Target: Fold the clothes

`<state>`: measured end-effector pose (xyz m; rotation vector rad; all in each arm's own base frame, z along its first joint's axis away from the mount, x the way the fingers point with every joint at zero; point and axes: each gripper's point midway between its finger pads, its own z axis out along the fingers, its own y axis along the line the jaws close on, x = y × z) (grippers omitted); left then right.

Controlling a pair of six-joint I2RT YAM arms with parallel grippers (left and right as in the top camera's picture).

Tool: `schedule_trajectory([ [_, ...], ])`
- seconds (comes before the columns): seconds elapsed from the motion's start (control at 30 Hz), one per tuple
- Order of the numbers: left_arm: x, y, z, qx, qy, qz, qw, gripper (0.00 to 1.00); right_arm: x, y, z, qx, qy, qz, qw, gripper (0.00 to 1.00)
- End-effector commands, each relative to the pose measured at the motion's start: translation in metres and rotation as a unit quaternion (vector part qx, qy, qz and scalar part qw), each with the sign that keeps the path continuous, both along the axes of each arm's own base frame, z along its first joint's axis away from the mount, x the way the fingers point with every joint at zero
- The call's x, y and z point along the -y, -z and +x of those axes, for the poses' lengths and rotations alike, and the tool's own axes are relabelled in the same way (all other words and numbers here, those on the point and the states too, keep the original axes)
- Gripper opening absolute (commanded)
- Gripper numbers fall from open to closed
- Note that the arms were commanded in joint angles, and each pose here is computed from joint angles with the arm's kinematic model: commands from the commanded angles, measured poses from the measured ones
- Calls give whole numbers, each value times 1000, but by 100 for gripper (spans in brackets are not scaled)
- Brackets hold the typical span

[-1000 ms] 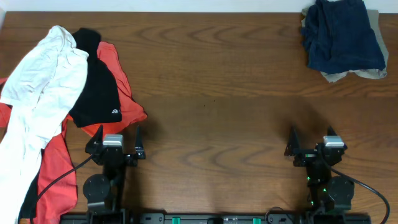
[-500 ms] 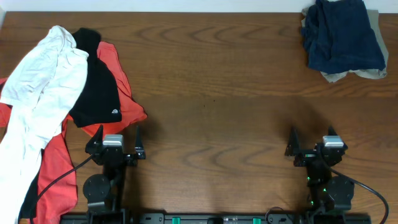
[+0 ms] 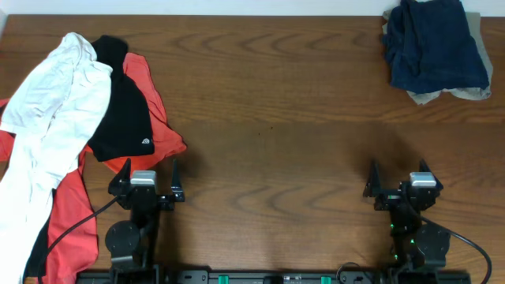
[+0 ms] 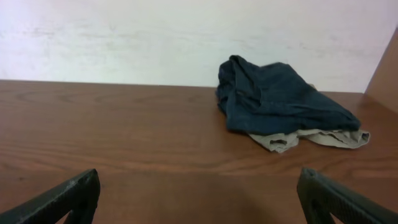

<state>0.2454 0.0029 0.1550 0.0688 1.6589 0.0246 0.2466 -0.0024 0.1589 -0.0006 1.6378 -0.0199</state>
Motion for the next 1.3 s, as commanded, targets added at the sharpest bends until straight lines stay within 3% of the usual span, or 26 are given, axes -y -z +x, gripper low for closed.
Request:
schedule_trajectory([
  [0.0,2,14,-1,-24,6,3,1000,98,1,2,0,-4,4,-10,1000,99],
  [0.4,22,-24,-3,30,64,0,997,98,-25,-12,-1,25,-70,13,997,99],
  [0.6,20,-75,3,-1,60,-5,998,98,-25,-40,-2,82,-72,13,994,99],
  [0.93,13,-167,74,-136,59,-27,988,98,-21,-91,-6,99,-60,15,993,99],
  [1.1,9,-200,110,-180,60,-27,981,98,-17,-119,12,44,-52,-1,998,99],
  [1.27,1,-214,131,-172,48,-5,984,98,-14,-138,52,-57,-52,-13,997,99],
])
